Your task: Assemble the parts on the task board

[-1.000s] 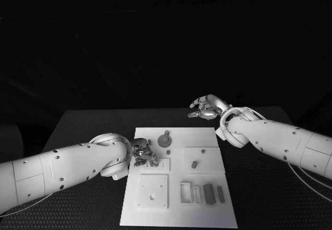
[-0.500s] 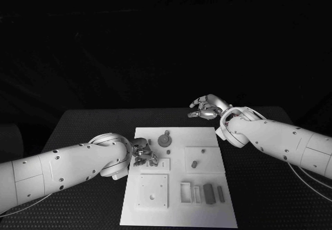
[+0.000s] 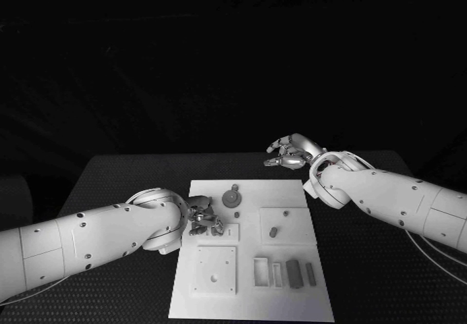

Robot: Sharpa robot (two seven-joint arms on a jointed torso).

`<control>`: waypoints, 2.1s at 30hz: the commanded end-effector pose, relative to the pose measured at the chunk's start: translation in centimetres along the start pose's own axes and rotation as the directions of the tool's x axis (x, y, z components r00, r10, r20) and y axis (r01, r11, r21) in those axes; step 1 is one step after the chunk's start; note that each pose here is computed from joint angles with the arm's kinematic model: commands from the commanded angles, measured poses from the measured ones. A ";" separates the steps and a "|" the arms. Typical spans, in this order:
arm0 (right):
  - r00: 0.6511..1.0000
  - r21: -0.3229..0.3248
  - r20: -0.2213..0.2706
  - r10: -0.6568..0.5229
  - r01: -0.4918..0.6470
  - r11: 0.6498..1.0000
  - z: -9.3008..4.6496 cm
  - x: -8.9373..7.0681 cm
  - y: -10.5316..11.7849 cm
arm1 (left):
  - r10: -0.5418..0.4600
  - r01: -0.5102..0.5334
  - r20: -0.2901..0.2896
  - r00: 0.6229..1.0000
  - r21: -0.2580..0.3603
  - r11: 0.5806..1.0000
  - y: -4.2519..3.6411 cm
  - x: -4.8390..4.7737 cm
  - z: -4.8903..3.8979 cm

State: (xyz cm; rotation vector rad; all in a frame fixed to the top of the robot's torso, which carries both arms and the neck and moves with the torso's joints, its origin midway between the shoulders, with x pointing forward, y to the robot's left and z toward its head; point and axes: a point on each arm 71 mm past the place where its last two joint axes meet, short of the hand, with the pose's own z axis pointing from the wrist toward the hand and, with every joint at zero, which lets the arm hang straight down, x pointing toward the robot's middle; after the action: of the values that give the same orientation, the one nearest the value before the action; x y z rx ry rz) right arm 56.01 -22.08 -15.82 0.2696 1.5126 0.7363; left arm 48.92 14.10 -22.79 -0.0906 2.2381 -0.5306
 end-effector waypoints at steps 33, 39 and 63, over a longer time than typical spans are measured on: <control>1.000 -0.006 -0.017 0.005 -0.005 1.000 0.0 0.2 0.1 | 0.079 -0.080 0.038 0.996 0.016 0.997 -0.16 0.39 -0.10; 1.000 -0.005 -0.018 0.005 -0.006 1.000 0.0 0.2 0.1 | 0.080 -0.081 0.035 0.996 0.021 0.996 -0.33 0.54 -0.10; 1.000 -0.002 -0.020 0.005 -0.005 1.000 0.0 0.1 0.1 | 0.094 -0.094 -0.019 0.995 0.018 0.995 -0.75 1.00 0.10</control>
State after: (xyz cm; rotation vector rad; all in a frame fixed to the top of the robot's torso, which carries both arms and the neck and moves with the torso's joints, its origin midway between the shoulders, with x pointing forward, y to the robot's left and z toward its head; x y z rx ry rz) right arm 56.01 -22.03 -15.87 0.2700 1.5208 0.7398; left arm 48.54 13.29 -22.91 0.0109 2.2053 -0.5024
